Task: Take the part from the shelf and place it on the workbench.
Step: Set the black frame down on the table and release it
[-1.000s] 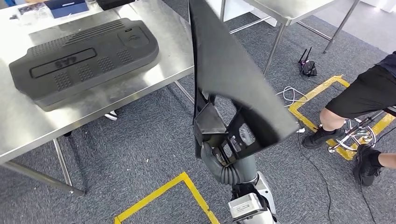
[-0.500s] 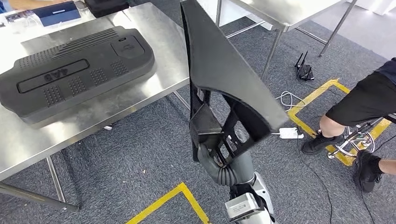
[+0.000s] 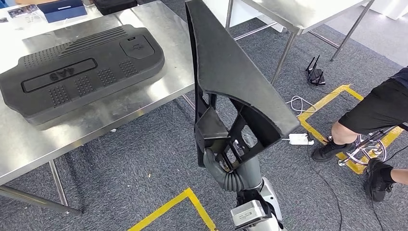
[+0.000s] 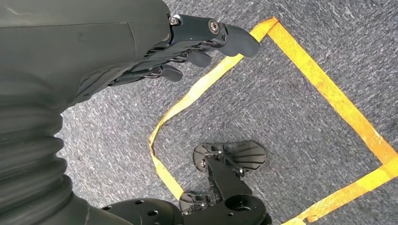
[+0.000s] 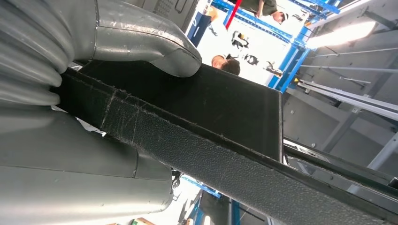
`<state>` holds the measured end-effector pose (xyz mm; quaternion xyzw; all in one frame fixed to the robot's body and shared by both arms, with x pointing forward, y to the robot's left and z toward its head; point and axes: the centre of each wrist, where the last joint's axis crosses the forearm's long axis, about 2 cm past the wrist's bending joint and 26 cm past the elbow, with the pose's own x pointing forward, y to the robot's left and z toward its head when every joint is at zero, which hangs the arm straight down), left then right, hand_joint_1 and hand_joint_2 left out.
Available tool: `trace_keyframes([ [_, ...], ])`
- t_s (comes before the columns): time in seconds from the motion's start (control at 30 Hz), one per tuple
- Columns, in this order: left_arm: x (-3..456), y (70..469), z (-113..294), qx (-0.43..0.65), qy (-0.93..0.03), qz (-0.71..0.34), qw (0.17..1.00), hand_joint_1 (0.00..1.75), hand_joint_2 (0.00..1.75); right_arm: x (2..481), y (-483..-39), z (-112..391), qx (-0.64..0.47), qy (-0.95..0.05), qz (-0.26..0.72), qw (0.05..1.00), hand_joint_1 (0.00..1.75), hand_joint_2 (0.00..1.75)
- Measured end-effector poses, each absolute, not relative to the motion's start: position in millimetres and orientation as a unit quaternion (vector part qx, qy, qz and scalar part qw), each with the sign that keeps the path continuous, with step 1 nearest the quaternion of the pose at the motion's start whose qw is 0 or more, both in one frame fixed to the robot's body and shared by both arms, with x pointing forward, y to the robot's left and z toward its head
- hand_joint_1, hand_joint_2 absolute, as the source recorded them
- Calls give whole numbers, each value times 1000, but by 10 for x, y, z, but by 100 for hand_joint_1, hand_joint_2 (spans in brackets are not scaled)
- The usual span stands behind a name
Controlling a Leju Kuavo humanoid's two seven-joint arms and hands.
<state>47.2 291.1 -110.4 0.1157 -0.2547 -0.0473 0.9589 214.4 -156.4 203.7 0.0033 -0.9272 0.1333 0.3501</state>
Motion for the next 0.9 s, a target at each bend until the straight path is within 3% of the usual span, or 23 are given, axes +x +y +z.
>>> trace_keyframes([
  [0.9, 459, 2880, -1106, 114, -257, -49, 958, 0, 175, 2138, -1564, 2010, -2, -926, 147, 348, 175, 175],
])
